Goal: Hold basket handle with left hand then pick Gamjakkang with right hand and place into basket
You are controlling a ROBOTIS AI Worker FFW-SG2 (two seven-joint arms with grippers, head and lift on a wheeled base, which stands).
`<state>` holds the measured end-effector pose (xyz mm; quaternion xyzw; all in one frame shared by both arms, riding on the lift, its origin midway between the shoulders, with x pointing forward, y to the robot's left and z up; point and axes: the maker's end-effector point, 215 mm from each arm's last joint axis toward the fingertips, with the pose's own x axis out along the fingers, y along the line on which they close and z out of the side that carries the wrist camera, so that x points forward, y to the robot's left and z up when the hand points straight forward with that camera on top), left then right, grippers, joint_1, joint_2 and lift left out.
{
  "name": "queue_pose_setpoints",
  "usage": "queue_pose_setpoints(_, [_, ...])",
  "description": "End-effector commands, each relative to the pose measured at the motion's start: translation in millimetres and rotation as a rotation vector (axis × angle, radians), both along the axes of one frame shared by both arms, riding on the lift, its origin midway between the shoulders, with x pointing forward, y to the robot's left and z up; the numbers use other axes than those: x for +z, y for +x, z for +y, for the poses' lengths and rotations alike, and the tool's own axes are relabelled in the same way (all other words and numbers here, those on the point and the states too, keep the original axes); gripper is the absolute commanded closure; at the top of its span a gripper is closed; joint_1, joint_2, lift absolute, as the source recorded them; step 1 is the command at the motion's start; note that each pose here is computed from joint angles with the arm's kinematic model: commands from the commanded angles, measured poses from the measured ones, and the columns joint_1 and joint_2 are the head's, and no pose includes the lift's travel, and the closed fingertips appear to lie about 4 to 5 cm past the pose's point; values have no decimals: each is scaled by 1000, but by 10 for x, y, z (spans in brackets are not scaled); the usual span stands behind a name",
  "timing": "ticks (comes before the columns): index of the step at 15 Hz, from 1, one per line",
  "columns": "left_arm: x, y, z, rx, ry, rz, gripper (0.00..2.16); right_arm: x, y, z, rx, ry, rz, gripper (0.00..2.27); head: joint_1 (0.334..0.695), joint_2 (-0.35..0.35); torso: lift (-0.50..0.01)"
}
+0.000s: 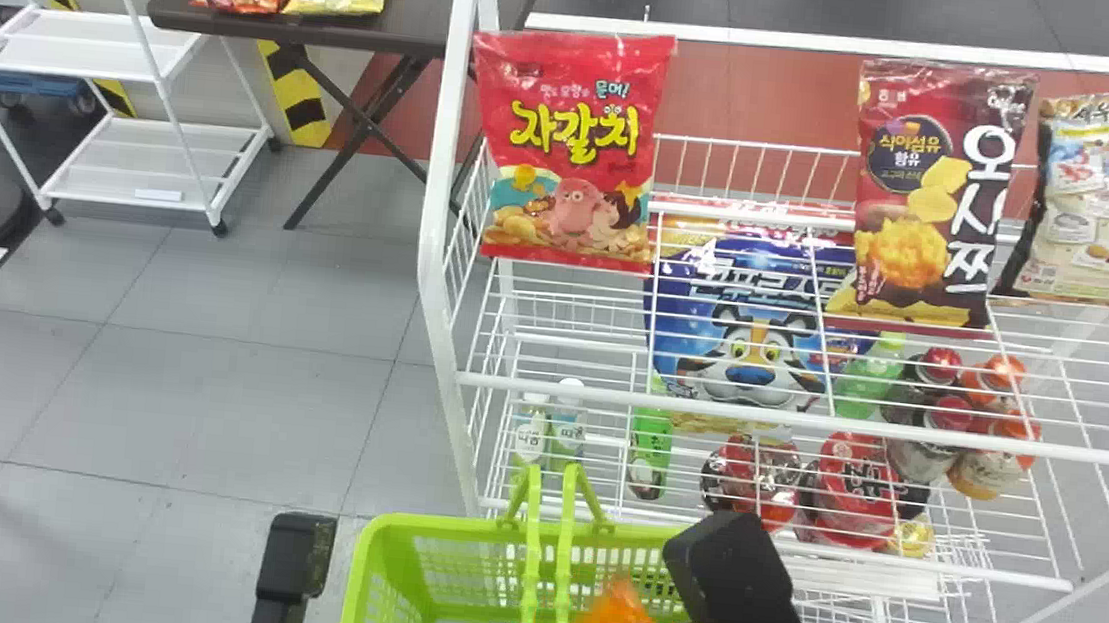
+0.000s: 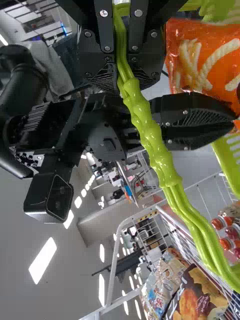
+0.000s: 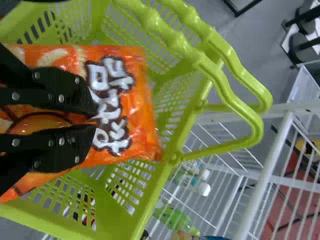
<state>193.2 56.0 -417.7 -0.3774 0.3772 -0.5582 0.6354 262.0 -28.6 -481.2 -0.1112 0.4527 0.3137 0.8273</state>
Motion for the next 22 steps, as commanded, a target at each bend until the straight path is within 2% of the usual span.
queue_pose_setpoints(1, [-2, 8, -3, 0, 2, -3, 2145, 13, 65, -56, -11, 6, -3, 46, 695, 80, -20])
queue_pose_setpoints(6, [10, 22, -4, 1, -2, -4, 2145, 314, 304, -349, -105, 17, -104, 80, 695, 36, -20])
queue_pose_setpoints(9, [-14, 13, -12, 6, -6, 4, 2148, 627, 515, -489, -155, 47, -191, 80, 695, -23, -20])
queue_pose_setpoints(11, [-12, 28, -18, 10, -8, -5, 2148, 929, 765, -584, -209, 100, -295, 76, 695, -45, -20])
queue_pose_setpoints(14, [-4, 35, -50, 6, -18, -38, 2145, 1532, 1286, -871, -329, 202, -568, 39, 695, -83, -20])
queue_pose_setpoints(16, [12, 35, -66, 2, -23, -49, 2145, 1778, 1409, -1034, -403, 281, -714, 39, 695, -112, -20])
queue_pose_setpoints(19, [31, 36, -62, -2, -33, -62, 2148, 1976, 1241, -1212, -481, 351, -872, 66, 695, -172, -20])
queue_pose_setpoints(20, [32, 24, -60, 0, -34, -78, 2145, 1954, 1173, -1260, -501, 361, -884, 70, 695, -185, -20])
queue_pose_setpoints(22, [16, -11, -55, 2, -35, -69, 2148, 1885, 1060, -1373, -535, 368, -900, 76, 695, -206, -20])
